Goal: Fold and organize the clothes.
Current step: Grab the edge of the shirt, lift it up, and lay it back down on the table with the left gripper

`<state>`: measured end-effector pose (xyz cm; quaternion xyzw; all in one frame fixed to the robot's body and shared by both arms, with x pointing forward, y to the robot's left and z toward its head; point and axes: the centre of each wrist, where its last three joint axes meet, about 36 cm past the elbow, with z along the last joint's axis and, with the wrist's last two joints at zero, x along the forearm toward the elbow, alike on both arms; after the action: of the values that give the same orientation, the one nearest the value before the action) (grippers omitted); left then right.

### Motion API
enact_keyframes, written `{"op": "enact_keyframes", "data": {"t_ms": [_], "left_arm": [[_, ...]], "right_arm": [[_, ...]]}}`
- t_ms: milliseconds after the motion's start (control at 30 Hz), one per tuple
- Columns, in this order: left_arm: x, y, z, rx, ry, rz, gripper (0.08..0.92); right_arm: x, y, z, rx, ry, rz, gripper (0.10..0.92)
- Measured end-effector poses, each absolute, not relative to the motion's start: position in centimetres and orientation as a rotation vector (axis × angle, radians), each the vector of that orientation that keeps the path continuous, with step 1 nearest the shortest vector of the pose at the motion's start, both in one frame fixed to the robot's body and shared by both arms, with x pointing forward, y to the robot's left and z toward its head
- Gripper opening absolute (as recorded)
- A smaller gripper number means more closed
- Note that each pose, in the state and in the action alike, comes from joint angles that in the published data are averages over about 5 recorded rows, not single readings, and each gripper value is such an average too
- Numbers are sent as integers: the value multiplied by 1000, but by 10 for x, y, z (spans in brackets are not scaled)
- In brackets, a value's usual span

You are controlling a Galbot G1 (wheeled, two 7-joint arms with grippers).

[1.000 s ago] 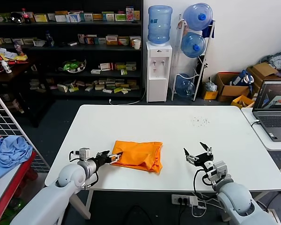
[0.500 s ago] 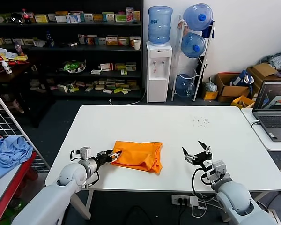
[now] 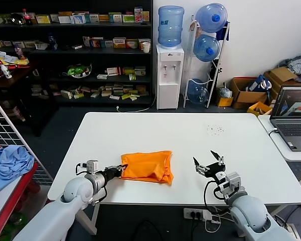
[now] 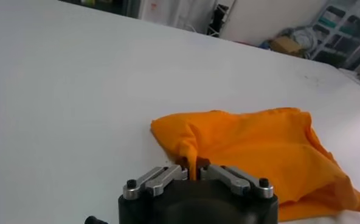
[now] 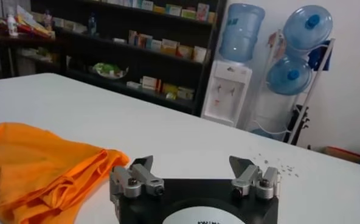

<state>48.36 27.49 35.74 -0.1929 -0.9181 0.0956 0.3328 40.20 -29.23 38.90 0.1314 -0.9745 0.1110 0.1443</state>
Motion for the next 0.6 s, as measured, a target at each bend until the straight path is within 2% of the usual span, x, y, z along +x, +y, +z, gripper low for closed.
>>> {"op": "enact_keyframes", "data": {"t_ms": [233, 600], "left_arm": [[480, 303, 368, -416, -2416, 182, 157], [485, 388, 397, -202, -2449, -77, 157]], "right_arm": [[404, -287, 390, 385, -2808, 316, 823], [406, -278, 389, 407, -2806, 303, 823]]}}
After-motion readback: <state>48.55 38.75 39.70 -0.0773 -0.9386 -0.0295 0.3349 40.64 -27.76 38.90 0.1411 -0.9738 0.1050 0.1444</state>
